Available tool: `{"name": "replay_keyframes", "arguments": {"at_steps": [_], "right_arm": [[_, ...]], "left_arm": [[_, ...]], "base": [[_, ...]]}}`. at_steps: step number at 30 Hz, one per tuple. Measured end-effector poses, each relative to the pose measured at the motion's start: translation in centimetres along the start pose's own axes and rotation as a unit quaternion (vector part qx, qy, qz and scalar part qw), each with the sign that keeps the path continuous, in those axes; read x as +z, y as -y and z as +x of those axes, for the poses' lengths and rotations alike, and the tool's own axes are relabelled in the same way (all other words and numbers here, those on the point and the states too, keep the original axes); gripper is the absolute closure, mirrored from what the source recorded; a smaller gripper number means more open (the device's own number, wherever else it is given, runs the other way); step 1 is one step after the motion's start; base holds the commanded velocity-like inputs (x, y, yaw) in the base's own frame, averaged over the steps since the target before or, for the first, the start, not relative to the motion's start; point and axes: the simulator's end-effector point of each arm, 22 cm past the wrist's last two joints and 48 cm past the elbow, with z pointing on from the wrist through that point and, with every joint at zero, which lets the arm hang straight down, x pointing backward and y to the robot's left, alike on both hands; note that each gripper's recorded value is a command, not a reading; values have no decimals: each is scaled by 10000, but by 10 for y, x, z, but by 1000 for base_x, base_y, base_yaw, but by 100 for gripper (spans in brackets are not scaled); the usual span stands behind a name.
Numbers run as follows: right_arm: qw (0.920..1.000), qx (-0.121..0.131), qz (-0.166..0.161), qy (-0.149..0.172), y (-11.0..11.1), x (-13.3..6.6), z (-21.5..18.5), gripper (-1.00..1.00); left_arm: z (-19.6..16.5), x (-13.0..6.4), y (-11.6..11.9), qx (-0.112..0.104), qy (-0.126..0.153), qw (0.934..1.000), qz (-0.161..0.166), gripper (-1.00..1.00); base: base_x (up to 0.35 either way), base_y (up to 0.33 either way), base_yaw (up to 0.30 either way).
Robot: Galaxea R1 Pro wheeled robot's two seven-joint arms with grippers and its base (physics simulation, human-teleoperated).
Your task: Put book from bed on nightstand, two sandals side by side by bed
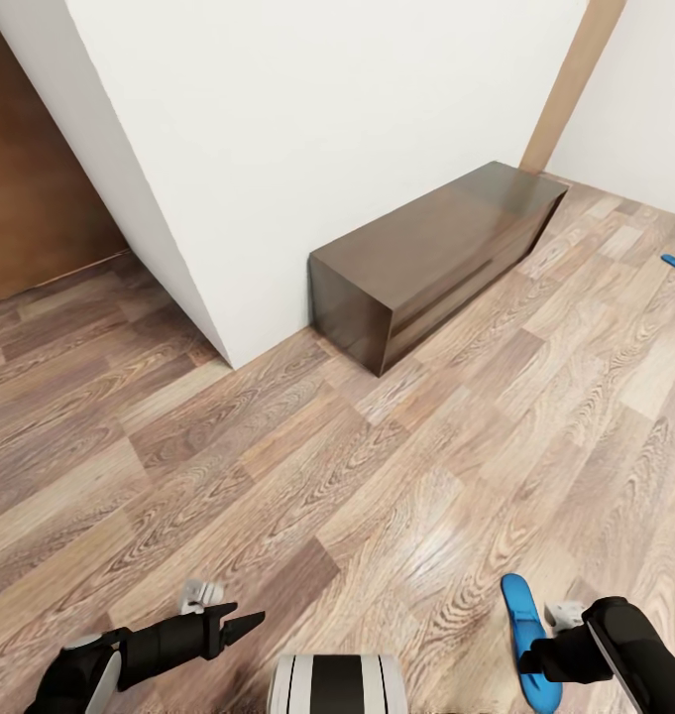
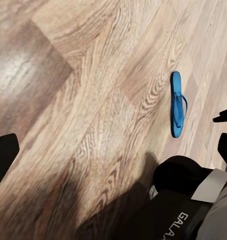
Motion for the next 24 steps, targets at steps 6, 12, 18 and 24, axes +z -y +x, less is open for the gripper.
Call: {"name": "replay_keyframes", "arguments": {"at_steps": [6,12,18,24], "right_arm": [[9999,-4,-4,-126,0,9,6,-100],[9997,4,-4,-243,1,18,12,-100],[9996,-241,-20,122,-1,22,-4,-100],[9947,-640,-55,808,-3,20,-33,-100]], "left_arm": [[8,4,-6,-88,-81,9999,-18,-100],[16,8,-12,-176,-164,9997,-34,-100],[21,10,-15,-223,-205,9995,-42,-100],[20,9,-15,-228,-204,9995,-42,-100]], "base": [[0,0,0],[0,0,0],[0,0,0],[0,0,0]]}}
